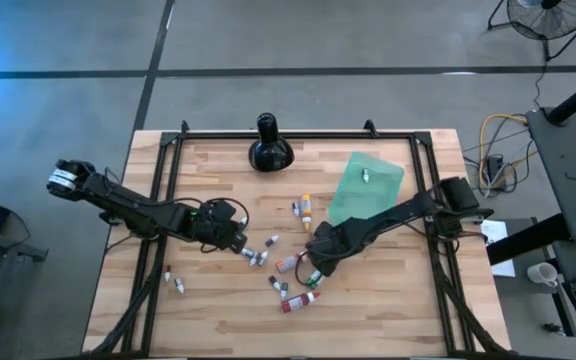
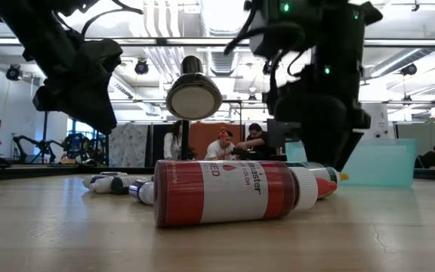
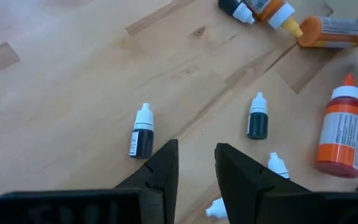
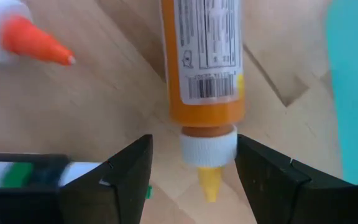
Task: Pick & Place food coloring
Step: Adjust the bottom large yellow food coloring bottle in the table
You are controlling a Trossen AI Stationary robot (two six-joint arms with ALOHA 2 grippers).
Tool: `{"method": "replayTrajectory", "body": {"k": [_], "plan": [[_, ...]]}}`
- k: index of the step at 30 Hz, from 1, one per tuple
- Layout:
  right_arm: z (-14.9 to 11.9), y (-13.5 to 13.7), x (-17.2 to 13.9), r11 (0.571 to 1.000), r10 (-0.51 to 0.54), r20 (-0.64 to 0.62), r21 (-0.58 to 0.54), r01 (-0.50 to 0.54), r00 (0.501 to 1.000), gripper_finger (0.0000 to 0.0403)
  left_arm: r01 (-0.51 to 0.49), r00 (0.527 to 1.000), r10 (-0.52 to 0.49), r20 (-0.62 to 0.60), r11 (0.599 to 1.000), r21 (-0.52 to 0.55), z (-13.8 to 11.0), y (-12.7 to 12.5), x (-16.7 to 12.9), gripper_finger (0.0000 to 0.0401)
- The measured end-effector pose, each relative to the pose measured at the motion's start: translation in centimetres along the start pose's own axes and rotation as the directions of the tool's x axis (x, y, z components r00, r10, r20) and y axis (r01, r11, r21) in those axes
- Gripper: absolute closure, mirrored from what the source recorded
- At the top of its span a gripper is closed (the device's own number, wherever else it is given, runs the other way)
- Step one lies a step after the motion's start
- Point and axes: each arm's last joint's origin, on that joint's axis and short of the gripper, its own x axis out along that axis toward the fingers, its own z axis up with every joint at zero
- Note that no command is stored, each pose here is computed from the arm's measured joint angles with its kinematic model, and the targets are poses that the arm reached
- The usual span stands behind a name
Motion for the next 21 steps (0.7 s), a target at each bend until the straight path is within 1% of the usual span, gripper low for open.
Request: {"method": "replayTrajectory", "body": {"k": [2, 10, 12, 15, 19, 21], "plan": [[0.00, 0.10, 0.36, 1.000, -0.007, -0.005, -0.030, 0.007, 1.000, 0.0188, 0.002, 1.000, -0.002, 0.002, 1.000, 0.002, -0.04, -0.04, -0.03, 0.0321], [0.11, 0.25, 0.30, 1.000, 0.013, -0.018, -0.020, -0.013, 1.000, 0.0189, 0.006, 1.000, -0.006, -0.001, 1.000, 0.010, -0.21, -0.12, -0.11, 0.0321], [0.14, 0.29, 0.30, 1.000, 0.016, -0.015, -0.019, -0.016, 1.000, 0.0196, 0.006, 1.000, -0.006, -0.001, 1.000, 0.010, -0.21, -0.12, -0.11, 0.0321], [0.20, 0.31, 0.31, 1.000, 0.024, -0.019, -0.017, -0.025, 1.000, 0.0222, 0.006, 1.000, -0.006, -0.001, 1.000, 0.010, -0.22, -0.12, -0.11, 0.0321], [0.22, 0.35, 0.28, 0.999, 0.030, -0.019, -0.016, -0.030, 0.999, 0.0276, 0.003, 1.000, -0.003, -0.002, 1.000, 0.010, -0.29, -0.04, -0.05, 0.0321], [0.22, 0.33, 0.17, 0.999, 0.032, -0.018, -0.017, -0.032, 0.999, 0.0297, 0.001, 1.000, -0.001, -0.003, 1.000, 0.001, -0.36, 0.04, 0.01, 0.0321]]}}
